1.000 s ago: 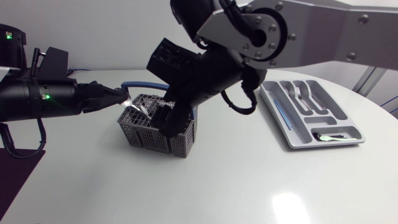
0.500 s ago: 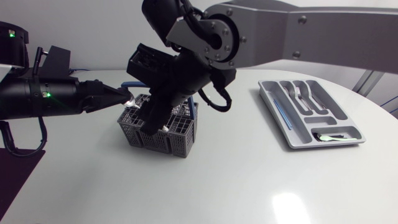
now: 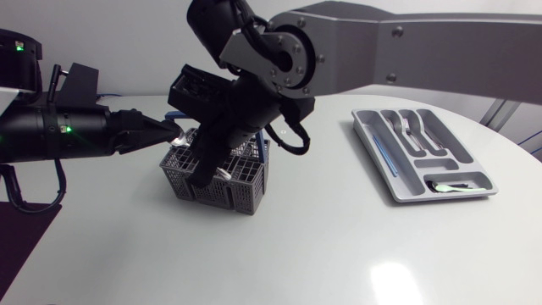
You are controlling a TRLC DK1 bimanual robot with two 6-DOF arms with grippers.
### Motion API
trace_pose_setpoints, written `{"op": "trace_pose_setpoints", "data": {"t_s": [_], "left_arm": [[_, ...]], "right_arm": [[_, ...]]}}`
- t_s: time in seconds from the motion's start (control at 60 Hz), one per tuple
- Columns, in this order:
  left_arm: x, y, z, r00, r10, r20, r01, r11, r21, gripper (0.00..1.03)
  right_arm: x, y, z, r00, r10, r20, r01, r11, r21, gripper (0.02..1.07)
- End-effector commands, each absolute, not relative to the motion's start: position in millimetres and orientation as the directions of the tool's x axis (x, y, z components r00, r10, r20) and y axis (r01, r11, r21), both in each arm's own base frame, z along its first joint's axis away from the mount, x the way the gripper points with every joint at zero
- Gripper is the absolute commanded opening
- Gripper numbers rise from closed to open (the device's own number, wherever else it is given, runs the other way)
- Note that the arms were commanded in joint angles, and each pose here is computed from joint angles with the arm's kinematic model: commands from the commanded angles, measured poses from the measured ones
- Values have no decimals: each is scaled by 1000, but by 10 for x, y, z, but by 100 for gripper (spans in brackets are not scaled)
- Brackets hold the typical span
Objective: Unload the cutlery basket into the drawer organizer.
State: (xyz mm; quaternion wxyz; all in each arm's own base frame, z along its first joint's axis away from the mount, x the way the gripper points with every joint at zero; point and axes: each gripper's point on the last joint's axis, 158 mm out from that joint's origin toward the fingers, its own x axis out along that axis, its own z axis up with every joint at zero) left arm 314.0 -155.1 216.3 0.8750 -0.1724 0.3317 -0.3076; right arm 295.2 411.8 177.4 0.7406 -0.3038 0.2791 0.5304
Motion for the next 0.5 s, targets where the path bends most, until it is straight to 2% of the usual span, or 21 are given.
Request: {"op": "trace_pose_setpoints", "data": {"t_s": [0.0,0.1,0.167,0.2,0.333,0.4,0.483], "left_arm": [[3146,-1615,2273,581,-674,-457,432,731,-529,4],[3157,-1612,2302,585,-673,-452,430,730,-531,7],[3150,-1626,2347,580,-686,-440,436,717,-544,33],[3150,-1631,2351,578,-688,-439,438,715,-545,38],[3183,-1628,2421,585,-688,-428,438,713,-547,78],[3207,-1605,2445,593,-684,-425,432,715,-549,86],[3265,-1518,2500,619,-668,-412,409,723,-557,89]], "right_arm": [[2988,4158,1758,283,612,-739,-953,267,-144,8],[2953,4148,1730,269,612,-744,-957,260,-132,8],[2940,4134,1713,259,611,-748,-959,257,-123,8],[2932,4135,1713,253,614,-748,-960,253,-118,8],[2880,4107,1663,232,607,-760,-965,240,-103,8],[2851,4095,1641,222,607,-764,-968,234,-95,8],[2822,4056,1606,212,598,-773,-970,226,-91,8]]}}
